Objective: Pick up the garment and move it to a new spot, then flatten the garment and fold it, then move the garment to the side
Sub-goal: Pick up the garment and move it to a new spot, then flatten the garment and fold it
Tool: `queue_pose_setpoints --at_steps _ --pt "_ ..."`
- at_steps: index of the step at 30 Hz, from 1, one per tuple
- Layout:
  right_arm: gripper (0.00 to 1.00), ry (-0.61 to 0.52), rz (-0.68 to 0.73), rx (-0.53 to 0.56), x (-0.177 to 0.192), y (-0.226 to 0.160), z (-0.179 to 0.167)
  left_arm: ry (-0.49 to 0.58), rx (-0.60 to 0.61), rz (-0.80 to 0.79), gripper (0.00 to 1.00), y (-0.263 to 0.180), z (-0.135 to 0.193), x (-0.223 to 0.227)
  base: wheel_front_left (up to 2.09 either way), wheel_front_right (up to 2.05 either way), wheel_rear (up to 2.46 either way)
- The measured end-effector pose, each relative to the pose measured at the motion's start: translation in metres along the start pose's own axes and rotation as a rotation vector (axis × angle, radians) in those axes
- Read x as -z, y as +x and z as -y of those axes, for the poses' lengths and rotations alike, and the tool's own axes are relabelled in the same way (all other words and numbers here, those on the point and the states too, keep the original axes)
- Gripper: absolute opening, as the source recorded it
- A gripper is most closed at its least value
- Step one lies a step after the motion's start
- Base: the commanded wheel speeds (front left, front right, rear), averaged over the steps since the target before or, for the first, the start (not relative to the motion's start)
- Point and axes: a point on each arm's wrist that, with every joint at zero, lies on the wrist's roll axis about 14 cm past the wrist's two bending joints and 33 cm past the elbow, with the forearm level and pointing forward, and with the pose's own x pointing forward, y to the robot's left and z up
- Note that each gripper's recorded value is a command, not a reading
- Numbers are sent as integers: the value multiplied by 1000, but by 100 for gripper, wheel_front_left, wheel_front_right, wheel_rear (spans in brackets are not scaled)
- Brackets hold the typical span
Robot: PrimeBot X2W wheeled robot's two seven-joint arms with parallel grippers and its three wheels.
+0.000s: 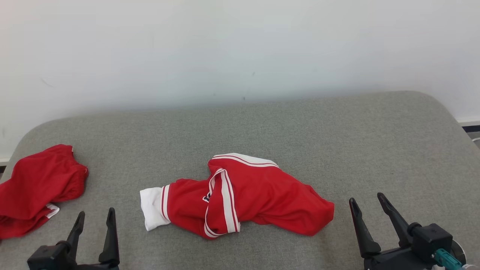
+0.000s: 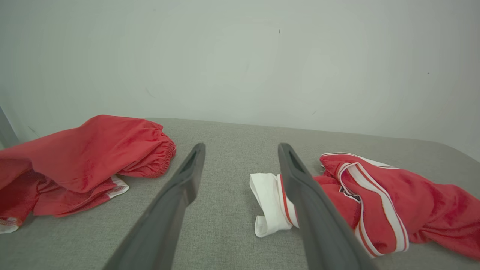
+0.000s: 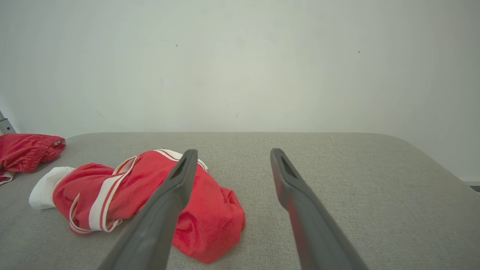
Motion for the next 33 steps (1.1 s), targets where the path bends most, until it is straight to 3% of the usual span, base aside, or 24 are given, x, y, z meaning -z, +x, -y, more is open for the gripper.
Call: queue_pose_setpoints --at_steps 17,33 --pt "100 9 -24 -26 4 6 -8 -3 -23 -10 100 -3 -7 2 0 0 0" --pt "100 -36 -278 -415 44 74 -121 -40 -116 3 100 -6 -31 -1 0 0 0"
